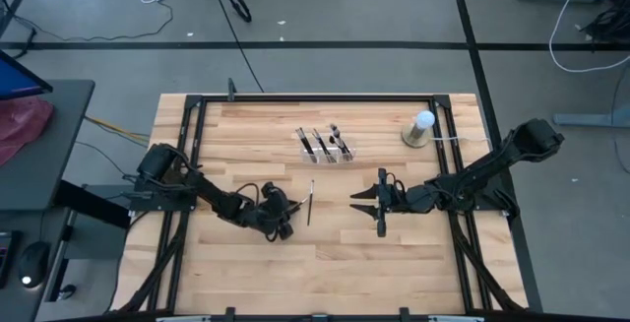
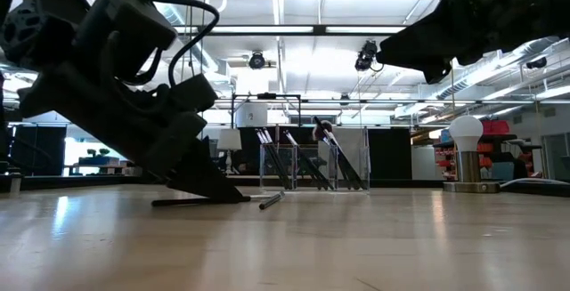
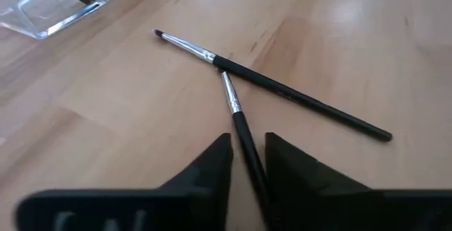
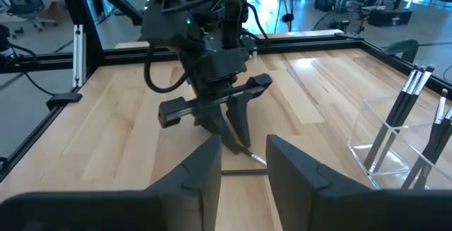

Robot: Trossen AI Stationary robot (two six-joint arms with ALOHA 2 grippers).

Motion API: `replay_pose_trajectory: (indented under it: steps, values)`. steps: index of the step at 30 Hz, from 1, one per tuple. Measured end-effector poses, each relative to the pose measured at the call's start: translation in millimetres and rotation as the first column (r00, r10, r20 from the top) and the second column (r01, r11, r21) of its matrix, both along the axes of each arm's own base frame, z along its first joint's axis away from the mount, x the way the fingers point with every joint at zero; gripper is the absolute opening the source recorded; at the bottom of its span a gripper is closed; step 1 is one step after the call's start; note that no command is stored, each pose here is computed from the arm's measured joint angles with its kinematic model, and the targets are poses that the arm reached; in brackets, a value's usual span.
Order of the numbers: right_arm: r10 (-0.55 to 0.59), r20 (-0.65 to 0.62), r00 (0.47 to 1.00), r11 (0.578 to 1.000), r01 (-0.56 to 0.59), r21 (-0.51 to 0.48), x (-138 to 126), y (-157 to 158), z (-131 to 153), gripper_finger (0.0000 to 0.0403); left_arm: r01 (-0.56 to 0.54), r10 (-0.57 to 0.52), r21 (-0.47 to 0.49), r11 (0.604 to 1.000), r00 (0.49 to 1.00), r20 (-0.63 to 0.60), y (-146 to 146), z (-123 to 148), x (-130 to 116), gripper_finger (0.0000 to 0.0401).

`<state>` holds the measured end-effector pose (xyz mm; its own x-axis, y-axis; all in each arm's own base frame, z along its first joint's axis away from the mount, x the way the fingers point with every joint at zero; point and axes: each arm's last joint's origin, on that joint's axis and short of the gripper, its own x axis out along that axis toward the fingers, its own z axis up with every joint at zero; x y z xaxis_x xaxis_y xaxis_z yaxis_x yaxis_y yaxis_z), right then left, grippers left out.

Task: Put items in baskets/containers
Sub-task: Put the black liner brush into the transparent organizer

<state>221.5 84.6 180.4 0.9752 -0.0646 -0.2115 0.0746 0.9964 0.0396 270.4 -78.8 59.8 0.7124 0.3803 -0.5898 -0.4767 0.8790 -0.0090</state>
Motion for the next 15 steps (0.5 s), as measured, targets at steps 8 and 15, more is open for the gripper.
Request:
replay_pose_trajectory:
  steps: [8, 15]
  values:
    - [0.0, 0.0, 1.0, 1.0, 0.0, 0.0, 0.0, 0.0, 0.0, 0.0113, -0.01, 0.01, 0.014, 1.0, 1.0, -0.011, 0.8, -0.6, -1.0, 0.0016]
    - [0.0, -0.001, 1.0, 1.0, 0.0, 0.0, 0.0, 0.0, -0.1, 0.0113, -0.031, 0.031, 0.042, 0.999, 1.0, -0.004, 1.7, 2.7, -1.7, 0.0025]
